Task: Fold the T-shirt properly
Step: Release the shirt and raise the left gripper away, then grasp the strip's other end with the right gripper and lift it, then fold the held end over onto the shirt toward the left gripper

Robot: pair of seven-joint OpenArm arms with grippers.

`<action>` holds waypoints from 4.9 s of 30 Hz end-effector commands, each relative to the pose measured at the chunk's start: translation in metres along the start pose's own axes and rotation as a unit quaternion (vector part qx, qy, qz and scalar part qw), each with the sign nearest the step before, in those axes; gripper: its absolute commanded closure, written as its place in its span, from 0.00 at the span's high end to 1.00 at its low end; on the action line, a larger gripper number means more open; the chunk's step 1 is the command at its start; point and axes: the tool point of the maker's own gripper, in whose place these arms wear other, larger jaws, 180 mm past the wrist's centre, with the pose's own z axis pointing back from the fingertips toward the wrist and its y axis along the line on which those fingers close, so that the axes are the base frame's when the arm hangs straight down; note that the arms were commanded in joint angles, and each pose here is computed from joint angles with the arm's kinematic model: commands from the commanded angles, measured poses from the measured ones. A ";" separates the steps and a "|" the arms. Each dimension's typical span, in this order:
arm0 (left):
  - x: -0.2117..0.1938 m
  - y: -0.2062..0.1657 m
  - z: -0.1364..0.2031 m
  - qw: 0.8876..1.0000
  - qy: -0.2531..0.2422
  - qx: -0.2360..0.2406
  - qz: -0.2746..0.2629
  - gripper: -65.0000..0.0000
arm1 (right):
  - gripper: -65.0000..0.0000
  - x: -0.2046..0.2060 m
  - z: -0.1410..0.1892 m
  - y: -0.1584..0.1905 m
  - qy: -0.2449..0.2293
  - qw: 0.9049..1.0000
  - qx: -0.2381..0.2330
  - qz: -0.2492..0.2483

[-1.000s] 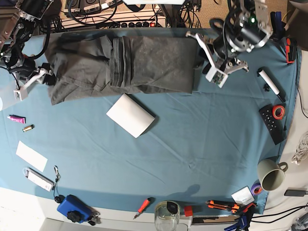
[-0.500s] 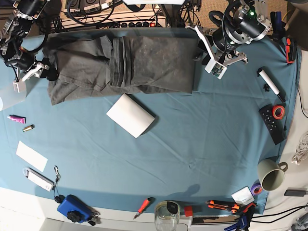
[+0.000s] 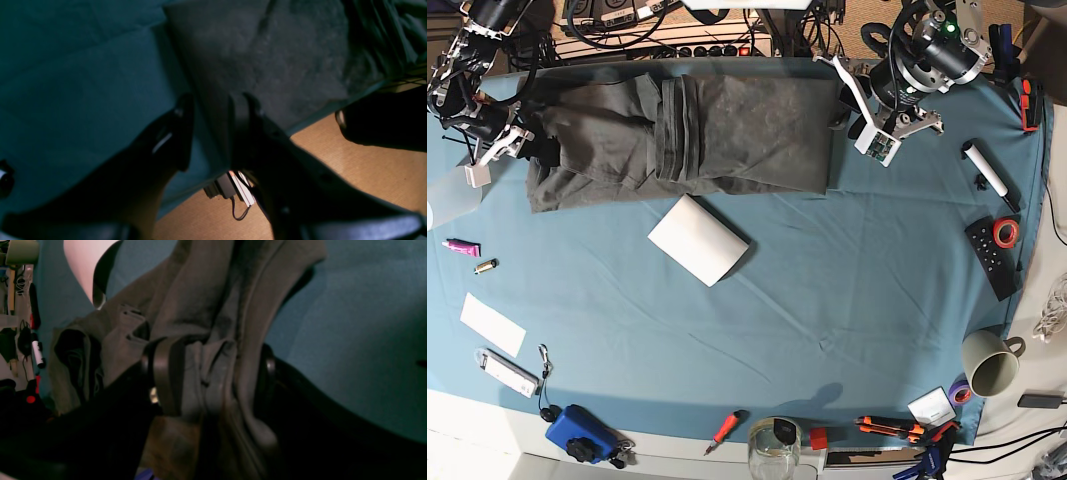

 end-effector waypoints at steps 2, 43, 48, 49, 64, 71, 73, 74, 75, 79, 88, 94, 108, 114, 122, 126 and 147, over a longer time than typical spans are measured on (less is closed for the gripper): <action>0.008 -0.003 0.003 1.000 -0.017 -0.003 -0.003 0.28 | 0.21 -0.010 0.002 -0.005 0.028 1.000 -0.013 0.001; 0.004 0.013 0.004 0.999 -0.010 0.044 -0.005 0.28 | 0.00 0.083 0.037 0.094 -0.106 0.975 0.113 0.159; 0.000 0.012 0.004 0.999 -0.004 0.042 -0.003 0.28 | 0.00 0.062 0.038 0.121 -0.092 0.968 0.120 0.202; 0.000 0.012 0.004 0.999 -0.004 0.043 -0.002 0.28 | 0.00 0.057 0.037 0.125 -0.087 0.967 0.124 0.206; -0.018 0.065 0.029 0.989 -0.003 0.130 0.066 0.28 | 0.00 -0.004 -0.023 0.215 0.010 0.933 0.262 0.248; -0.022 0.088 0.043 0.983 -0.009 0.163 0.086 0.28 | 0.00 -0.034 -0.035 0.264 0.043 0.902 0.331 0.274; -0.023 0.093 0.047 0.981 -0.009 0.172 0.088 0.28 | 0.00 -0.048 -0.040 0.275 0.062 0.893 0.351 0.275; -0.023 0.095 0.048 0.980 -0.009 0.176 0.089 0.28 | 0.00 -0.054 -0.041 0.280 0.069 0.889 0.360 0.274; -0.023 0.096 0.049 0.980 -0.009 0.178 0.089 0.28 | 0.00 -0.058 -0.042 0.285 0.073 0.886 0.367 0.274; -0.026 0.097 0.050 0.980 -0.006 0.180 0.091 0.28 | 0.00 -0.065 -0.046 0.300 0.074 0.878 0.390 0.268; -0.028 0.096 0.050 0.980 -0.004 0.179 0.091 0.28 | 0.00 -0.067 -0.062 0.292 0.080 0.888 0.347 0.291; -0.029 0.095 0.051 0.980 -0.003 0.179 0.092 0.28 | 0.23 -0.066 -0.061 0.293 0.079 0.887 0.350 0.290; -0.034 0.098 0.053 0.978 0.006 0.190 0.087 0.28 | 0.23 -0.018 -0.047 0.331 0.014 0.857 0.408 0.315; -0.037 0.097 0.053 0.978 0.008 0.189 0.088 0.28 | 0.23 0.013 -0.053 0.323 -0.015 0.865 0.359 0.352; -0.033 0.097 0.054 0.978 -0.003 0.190 0.086 0.28 | 0.04 0.090 -0.045 0.242 -0.113 0.916 0.153 0.354; -0.032 0.096 0.053 0.979 -0.006 0.186 0.087 0.28 | 0.00 0.079 -0.042 0.213 -0.082 0.925 0.113 0.352; -0.018 0.087 0.048 0.985 -0.030 0.153 0.079 0.28 | 0.00 -0.072 -0.070 0.204 0.141 0.926 0.164 0.310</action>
